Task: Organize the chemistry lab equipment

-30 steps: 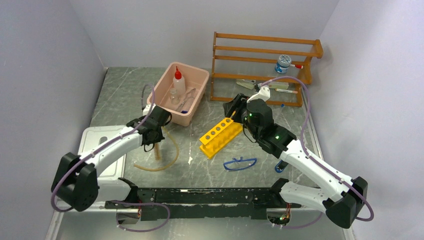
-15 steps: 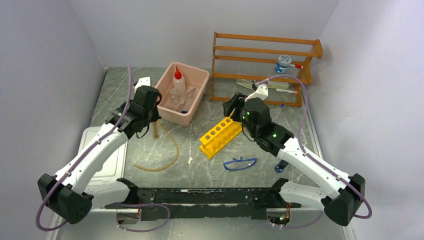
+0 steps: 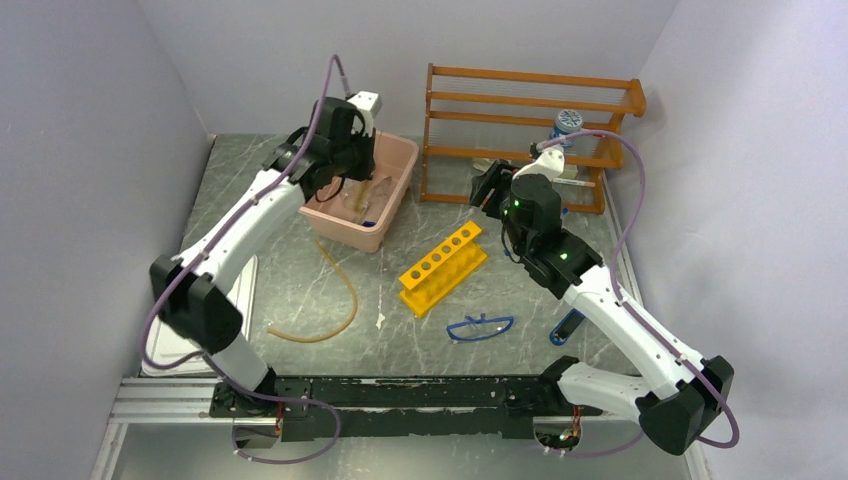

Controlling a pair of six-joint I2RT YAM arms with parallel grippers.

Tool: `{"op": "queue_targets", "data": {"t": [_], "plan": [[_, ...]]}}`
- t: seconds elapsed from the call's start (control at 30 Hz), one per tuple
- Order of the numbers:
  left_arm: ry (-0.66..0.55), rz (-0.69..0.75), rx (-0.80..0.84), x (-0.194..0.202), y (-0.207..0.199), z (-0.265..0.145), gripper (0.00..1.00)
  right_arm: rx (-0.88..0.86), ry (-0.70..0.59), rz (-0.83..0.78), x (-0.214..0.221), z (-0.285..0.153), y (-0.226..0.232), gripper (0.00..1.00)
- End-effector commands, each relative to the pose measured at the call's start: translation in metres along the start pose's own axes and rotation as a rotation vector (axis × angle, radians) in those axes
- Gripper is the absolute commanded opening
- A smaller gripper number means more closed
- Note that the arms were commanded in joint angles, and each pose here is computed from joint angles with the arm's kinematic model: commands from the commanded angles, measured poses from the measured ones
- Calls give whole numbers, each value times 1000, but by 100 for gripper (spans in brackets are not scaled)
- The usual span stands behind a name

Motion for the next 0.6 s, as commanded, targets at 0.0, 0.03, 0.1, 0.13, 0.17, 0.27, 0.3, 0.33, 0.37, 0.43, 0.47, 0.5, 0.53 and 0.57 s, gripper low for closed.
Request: {"op": "queue_targets", "data": {"t": [0.0, 0.03, 0.1, 0.13, 0.17, 0.27, 0.3, 0.33, 0.37, 0.43, 0.47, 0.5, 0.53, 0.57], "plan": [[31, 84, 28, -8, -2, 33, 5, 56, -24, -18, -10, 2, -11, 62], [50, 86, 20, -5, -1, 45, 5, 60, -25, -14, -11, 2, -12, 63], [87, 86, 3, 2, 4, 68, 5, 70, -26, -8, -12, 3, -14, 63], [107, 86, -7, 5, 9, 80, 5, 74, -23, -1, -12, 3, -15, 63], [129, 79, -7, 9, 14, 91, 5, 74, -20, 6, -13, 4, -16, 63], [194, 59, 3, 19, 32, 122, 5, 76, -11, 21, -15, 6, -17, 63], [222, 55, 8, 26, 37, 131, 5, 78, -10, 24, -15, 6, -18, 63], [240, 56, 15, 30, 39, 136, 5, 81, -9, 26, -14, 7, -19, 63], [253, 57, 26, 35, 40, 140, 5, 89, -6, 26, -12, 7, -21, 63], [271, 52, 41, 42, 41, 145, 5, 100, -3, 28, -10, 8, -24, 63], [278, 51, 49, 46, 42, 147, 5, 104, 0, 28, -9, 9, -25, 63], [285, 53, 53, 49, 42, 149, 5, 107, 3, 27, -9, 10, -27, 63], [296, 50, 61, 52, 42, 151, 5, 109, 5, 29, -9, 12, -28, 63], [308, 53, 74, 55, 41, 153, 5, 110, 9, 29, -8, 13, -28, 63]]}}
Point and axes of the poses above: each gripper's point midway between its finger pads, its own z axis out along the fingers, its own y axis along the line the jaws close on, x = y × z, the point moved 8 cm from there along -z, back along the fingers, and after that the axes turned 11 degrees about -z, right-handed, at the moved point
